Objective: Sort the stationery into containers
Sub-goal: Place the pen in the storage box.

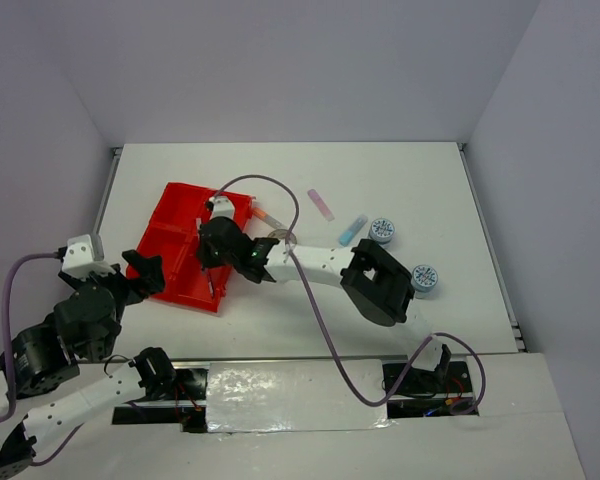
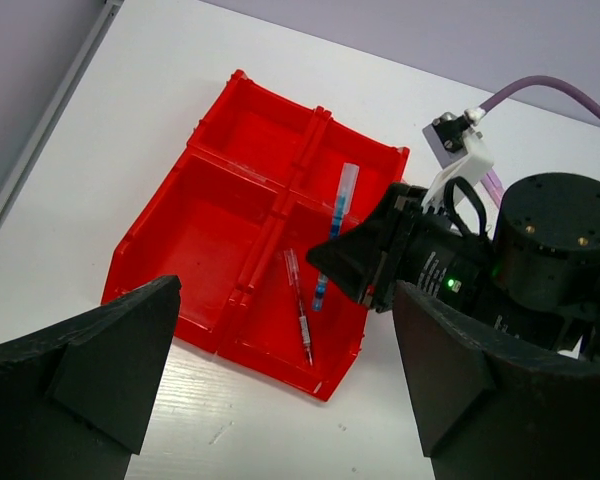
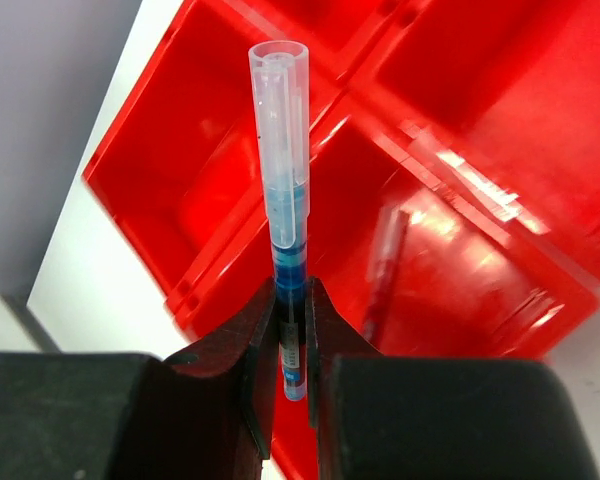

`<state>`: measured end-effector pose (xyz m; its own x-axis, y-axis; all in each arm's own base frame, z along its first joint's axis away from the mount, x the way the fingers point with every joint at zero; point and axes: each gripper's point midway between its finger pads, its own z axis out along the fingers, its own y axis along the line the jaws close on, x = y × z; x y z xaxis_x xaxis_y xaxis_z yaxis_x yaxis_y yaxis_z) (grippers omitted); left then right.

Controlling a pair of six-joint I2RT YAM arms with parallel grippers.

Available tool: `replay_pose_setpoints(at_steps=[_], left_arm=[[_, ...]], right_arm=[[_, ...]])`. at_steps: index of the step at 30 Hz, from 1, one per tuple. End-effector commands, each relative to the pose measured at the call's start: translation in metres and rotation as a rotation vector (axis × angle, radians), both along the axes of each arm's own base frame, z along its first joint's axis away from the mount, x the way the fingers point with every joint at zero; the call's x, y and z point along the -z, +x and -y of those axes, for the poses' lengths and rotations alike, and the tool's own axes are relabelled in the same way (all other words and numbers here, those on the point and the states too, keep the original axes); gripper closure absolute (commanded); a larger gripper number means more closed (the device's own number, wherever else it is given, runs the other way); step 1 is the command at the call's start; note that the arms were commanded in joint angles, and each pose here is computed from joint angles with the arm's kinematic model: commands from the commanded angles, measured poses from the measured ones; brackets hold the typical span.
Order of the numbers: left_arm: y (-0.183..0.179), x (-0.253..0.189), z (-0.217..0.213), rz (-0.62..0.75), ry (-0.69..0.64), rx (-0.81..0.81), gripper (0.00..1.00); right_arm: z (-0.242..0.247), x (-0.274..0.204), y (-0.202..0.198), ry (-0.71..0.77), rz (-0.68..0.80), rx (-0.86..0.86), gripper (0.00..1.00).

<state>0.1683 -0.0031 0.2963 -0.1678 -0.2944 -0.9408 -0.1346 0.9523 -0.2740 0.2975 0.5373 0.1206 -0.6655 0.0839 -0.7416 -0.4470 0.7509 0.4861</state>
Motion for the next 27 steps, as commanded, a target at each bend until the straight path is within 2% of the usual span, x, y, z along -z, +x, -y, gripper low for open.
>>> replay_pose_setpoints(at_steps=[1,9,11,15,17,19,23,27], left_arm=[[0.005,-0.004,0.006,0.008,0.007,0.005,0.01],[0.008,-0.003,0.01,0.008,0.022,0.018,0.01],[0.009,-0.002,0.011,0.006,0.027,0.02,0.01],[0.011,0.0,0.013,0.0,0.037,0.022,0.01],[0.011,0.0,0.013,-0.002,0.039,0.02,0.01],[0.012,0.0,0.014,-0.003,0.044,0.025,0.01],[0.013,0.0,0.014,-0.002,0.044,0.022,0.01],[0.012,0.0,0.013,0.003,0.04,0.016,0.01]], right_arm=[[-0.008,-0.007,-0.019,-0.002,0.021,-0.023,0.89],[-0.003,0.006,-0.024,-0.024,0.001,-0.014,0.87],[-0.003,0.002,-0.024,-0.021,0.008,-0.017,0.83],[-0.003,-0.009,-0.025,-0.022,0.022,-0.037,0.61],[-0.004,-0.019,-0.027,-0.01,0.038,-0.061,0.54],[-0.002,-0.036,-0.03,0.007,0.06,-0.08,0.4],[0.002,-0.08,-0.032,0.08,0.116,-0.088,0.34],[0.018,-0.12,-0.031,0.116,0.166,-0.058,0.34]])
